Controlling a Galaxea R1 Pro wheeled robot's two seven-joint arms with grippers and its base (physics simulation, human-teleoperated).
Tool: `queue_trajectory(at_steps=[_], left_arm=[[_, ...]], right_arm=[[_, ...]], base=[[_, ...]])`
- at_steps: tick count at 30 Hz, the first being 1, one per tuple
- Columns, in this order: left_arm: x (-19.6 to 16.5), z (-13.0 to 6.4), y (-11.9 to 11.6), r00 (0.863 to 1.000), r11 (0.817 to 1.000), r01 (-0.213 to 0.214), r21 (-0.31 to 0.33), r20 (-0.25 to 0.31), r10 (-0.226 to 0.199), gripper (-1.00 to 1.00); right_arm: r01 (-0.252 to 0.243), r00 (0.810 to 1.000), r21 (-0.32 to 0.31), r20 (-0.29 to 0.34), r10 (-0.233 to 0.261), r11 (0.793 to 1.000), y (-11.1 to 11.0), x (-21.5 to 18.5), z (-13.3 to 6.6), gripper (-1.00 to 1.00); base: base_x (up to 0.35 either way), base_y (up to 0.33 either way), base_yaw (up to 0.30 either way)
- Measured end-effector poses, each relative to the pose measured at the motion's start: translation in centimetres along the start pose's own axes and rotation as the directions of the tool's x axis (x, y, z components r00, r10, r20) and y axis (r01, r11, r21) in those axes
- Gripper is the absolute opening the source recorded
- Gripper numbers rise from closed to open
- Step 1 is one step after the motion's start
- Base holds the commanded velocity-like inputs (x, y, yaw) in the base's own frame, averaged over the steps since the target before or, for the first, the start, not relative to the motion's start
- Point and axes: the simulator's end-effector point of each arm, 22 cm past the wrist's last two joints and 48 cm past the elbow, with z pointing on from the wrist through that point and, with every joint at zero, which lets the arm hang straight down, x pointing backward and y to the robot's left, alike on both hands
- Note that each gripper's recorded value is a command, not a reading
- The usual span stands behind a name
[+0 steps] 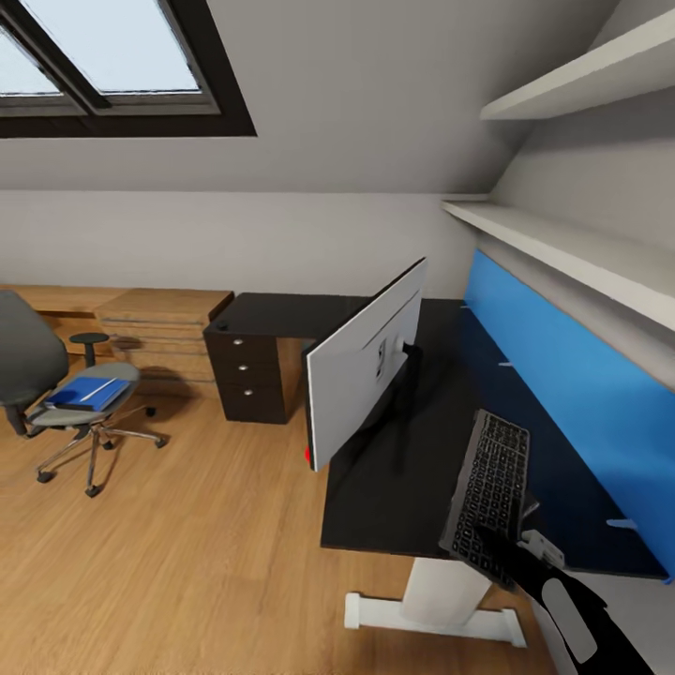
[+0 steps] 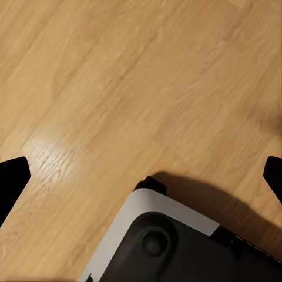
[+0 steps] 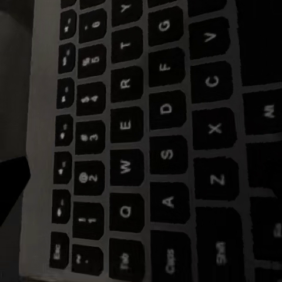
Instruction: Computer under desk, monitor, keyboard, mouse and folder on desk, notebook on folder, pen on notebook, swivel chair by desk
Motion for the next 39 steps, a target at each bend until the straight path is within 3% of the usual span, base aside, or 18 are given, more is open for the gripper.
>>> queue_trajectory(at_steps=[14, 21, 39], left_arm=[[0.1, 0.0, 0.0, 1.000, 1.000, 0.000, 0.001, -0.002, 0.000, 1.00], [0.9, 0.0, 0.5, 1.000, 1.000, -0.003, -0.010, -0.020, 0.003, 1.00], [1.4, 0.0, 0.8, 0.999, 1.000, -0.022, -0.016, -0.029, 0.022, 1.00]], right_arm=[[0.001, 1.000, -0.004, 0.001, -0.001, 1.000, 0.1, 0.0, 0.0, 1.00], [0.000, 1.000, -0.061, 0.007, 0.000, 0.998, 1.2, -0.3, -0.1, 1.00], [-0.006, 1.000, -0.059, 0.008, 0.006, 0.998, 1.0, -0.3, -0.1, 1.00]], base=[[-0.112, 0.000, 0.003], [-0.001, 0.000, 0.000], [-0.075, -0.059, 0.000]])
